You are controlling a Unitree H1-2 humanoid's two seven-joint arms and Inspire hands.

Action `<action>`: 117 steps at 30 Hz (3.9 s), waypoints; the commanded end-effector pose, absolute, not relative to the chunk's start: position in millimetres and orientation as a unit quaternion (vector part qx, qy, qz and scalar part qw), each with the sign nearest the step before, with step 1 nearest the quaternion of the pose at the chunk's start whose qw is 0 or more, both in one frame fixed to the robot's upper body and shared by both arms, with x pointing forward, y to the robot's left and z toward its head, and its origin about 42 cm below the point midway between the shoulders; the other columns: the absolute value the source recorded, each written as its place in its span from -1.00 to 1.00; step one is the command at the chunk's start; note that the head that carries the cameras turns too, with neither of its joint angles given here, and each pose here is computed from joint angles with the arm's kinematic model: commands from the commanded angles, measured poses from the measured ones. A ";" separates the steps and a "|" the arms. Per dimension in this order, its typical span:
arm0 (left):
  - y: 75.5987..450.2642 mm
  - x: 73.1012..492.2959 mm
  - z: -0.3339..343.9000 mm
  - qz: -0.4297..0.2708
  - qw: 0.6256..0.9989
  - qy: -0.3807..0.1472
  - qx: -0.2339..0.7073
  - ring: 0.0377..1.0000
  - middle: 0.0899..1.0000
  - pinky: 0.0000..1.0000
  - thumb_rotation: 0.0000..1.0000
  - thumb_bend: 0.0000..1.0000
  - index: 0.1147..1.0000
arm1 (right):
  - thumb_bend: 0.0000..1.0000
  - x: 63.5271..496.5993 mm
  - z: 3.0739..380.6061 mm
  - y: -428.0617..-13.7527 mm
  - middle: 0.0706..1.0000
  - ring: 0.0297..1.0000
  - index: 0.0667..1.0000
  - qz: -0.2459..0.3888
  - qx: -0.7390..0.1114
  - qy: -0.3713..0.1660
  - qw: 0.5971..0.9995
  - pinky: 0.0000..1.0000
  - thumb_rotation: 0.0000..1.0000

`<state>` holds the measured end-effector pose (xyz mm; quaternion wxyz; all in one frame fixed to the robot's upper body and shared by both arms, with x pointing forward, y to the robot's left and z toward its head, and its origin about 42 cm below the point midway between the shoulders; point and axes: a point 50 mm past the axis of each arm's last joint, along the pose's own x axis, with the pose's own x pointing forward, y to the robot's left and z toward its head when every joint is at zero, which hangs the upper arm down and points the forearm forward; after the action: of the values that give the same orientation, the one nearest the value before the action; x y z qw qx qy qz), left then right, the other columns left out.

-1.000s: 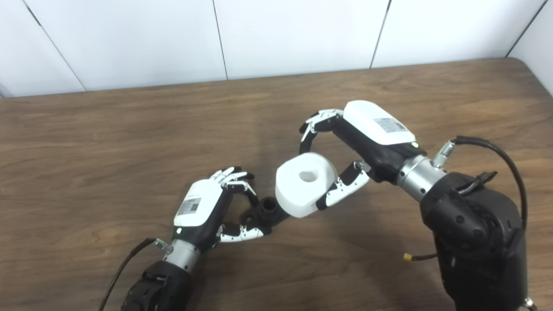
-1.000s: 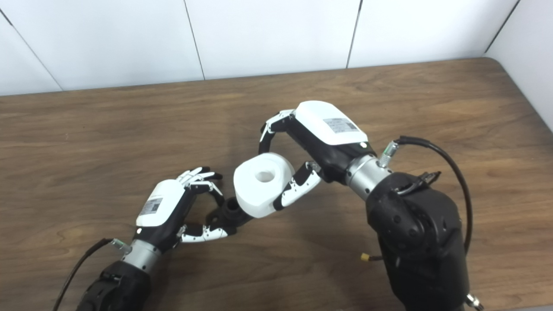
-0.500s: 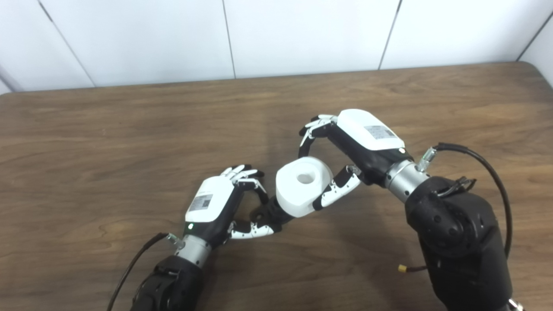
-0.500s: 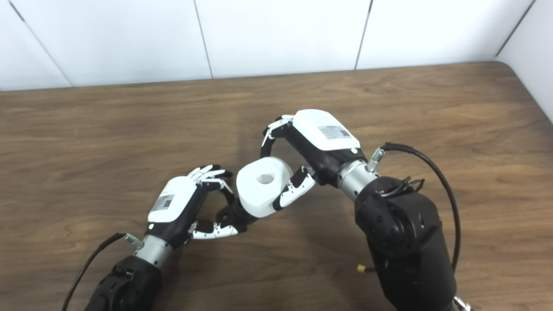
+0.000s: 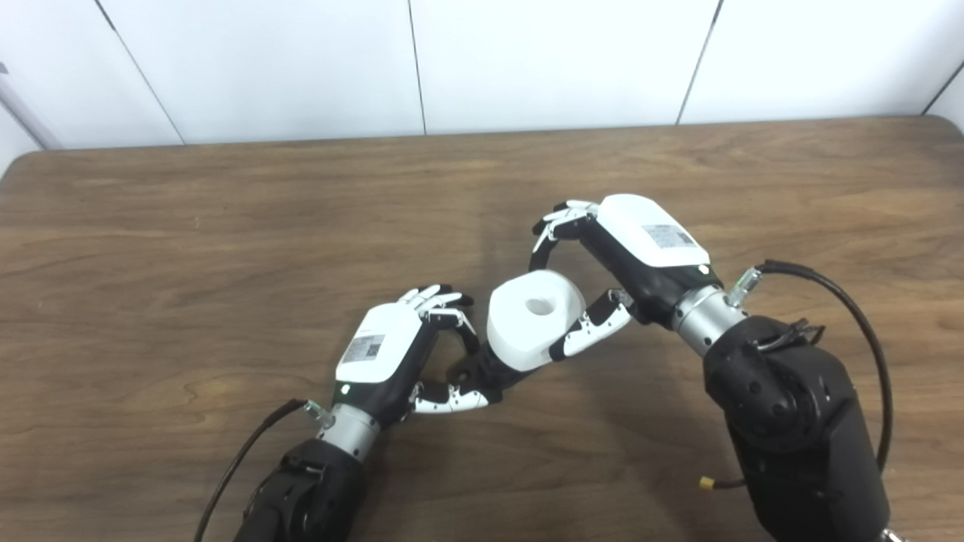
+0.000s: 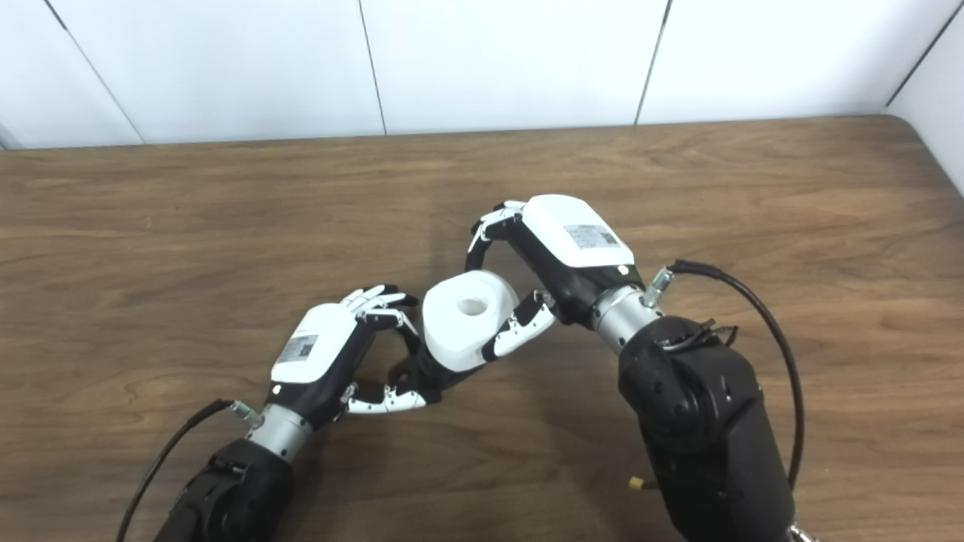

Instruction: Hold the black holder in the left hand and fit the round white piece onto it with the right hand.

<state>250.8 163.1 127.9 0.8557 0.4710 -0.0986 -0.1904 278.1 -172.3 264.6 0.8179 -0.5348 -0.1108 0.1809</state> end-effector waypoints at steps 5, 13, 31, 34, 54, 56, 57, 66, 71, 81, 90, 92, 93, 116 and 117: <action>159.8 243.0 105.7 -0.228 0.847 -0.049 0.478 0.82 0.63 0.84 -0.90 0.04 -0.16 | 0.05 279.4 293.0 -168.9 0.56 0.79 -0.11 0.166 -0.532 -0.162 0.814 0.64 -0.73; 161.2 243.8 105.1 -0.228 0.847 -0.047 0.477 0.81 0.62 0.83 -0.90 0.04 -0.16 | 0.05 277.2 310.0 -163.5 0.54 0.78 -0.11 0.163 -0.534 -0.188 0.808 0.60 -0.73; 162.4 244.6 105.3 -0.229 0.845 -0.050 0.480 0.82 0.62 0.82 -0.89 0.04 -0.16 | 0.05 268.8 317.4 -158.3 0.54 0.79 -0.11 0.179 -0.533 -0.189 0.805 0.59 -0.73; 161.8 244.6 105.7 -0.229 0.846 -0.050 0.480 0.82 0.62 0.82 -0.90 0.05 -0.16 | 0.05 268.4 313.6 -157.3 0.54 0.79 -0.11 0.182 -0.534 -0.182 0.805 0.58 -0.73; 160.3 245.0 104.9 -0.226 0.848 -0.047 0.478 0.82 0.63 0.83 -0.89 0.05 -0.16 | 0.05 272.8 288.5 -147.6 0.53 0.77 -0.11 0.194 -0.531 -0.171 0.807 0.60 -0.73; 160.1 244.9 104.7 -0.225 0.849 -0.047 0.476 0.82 0.63 0.83 -0.90 0.04 -0.16 | 0.05 273.6 286.6 -146.8 0.53 0.77 -0.11 0.193 -0.530 -0.171 0.808 0.60 -0.73; 160.0 244.8 104.6 -0.224 0.850 -0.047 0.475 0.83 0.63 0.83 -0.90 0.04 -0.16 | 0.05 273.9 285.9 -146.3 0.53 0.78 -0.11 0.193 -0.530 -0.171 0.808 0.59 -0.73; 158.1 245.8 103.1 -0.223 0.849 -0.047 0.476 0.81 0.62 0.81 -0.90 0.05 -0.16 | 0.05 273.9 284.3 -143.0 0.54 0.77 -0.11 0.196 -0.530 -0.178 0.805 0.58 -0.73; 158.2 246.4 103.7 -0.223 0.849 -0.047 0.476 0.81 0.63 0.81 -0.90 0.05 -0.16 | 0.05 275.1 283.4 -144.4 0.53 0.76 -0.11 0.193 -0.537 -0.177 0.802 0.55 -0.73; 157.2 245.6 103.7 -0.220 0.852 -0.046 0.473 0.82 0.63 0.82 -0.90 0.05 -0.16 | 0.05 273.4 277.6 -149.2 0.53 0.78 -0.11 0.198 -0.542 -0.169 0.799 0.60 -0.73; 158.1 244.0 108.0 -0.221 0.851 -0.047 0.474 0.82 0.63 0.81 -0.90 0.04 -0.16 | 0.05 271.3 276.4 -154.6 0.52 0.78 -0.11 0.198 -0.551 -0.164 0.794 0.58 -0.73; 158.5 243.9 107.8 -0.221 0.851 -0.046 0.475 0.81 0.63 0.81 -0.90 0.04 -0.16 | 0.05 270.8 276.0 -155.5 0.53 0.78 -0.11 0.199 -0.549 -0.163 0.795 0.57 -0.73; 158.9 244.0 107.7 -0.222 0.850 -0.046 0.475 0.82 0.63 0.81 -0.90 0.04 -0.16 | 0.05 270.5 275.8 -155.7 0.53 0.78 -0.11 0.199 -0.549 -0.164 0.795 0.57 -0.73; 157.4 245.1 107.6 -0.226 0.849 -0.047 0.475 0.82 0.63 0.79 -0.90 0.04 -0.16 | 0.05 269.1 268.5 -148.6 0.54 0.75 -0.11 0.210 -0.545 -0.166 0.794 0.54 -0.73; 157.2 245.2 107.7 -0.226 0.849 -0.047 0.475 0.82 0.63 0.79 -0.90 0.04 -0.16 | 0.05 269.2 267.8 -148.9 0.54 0.75 -0.11 0.211 -0.546 -0.166 0.794 0.54 -0.73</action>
<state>254.2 156.8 127.5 0.8569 0.4676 -0.1009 -0.1921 270.0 -153.1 261.9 0.7994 -0.5446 -0.1381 0.2129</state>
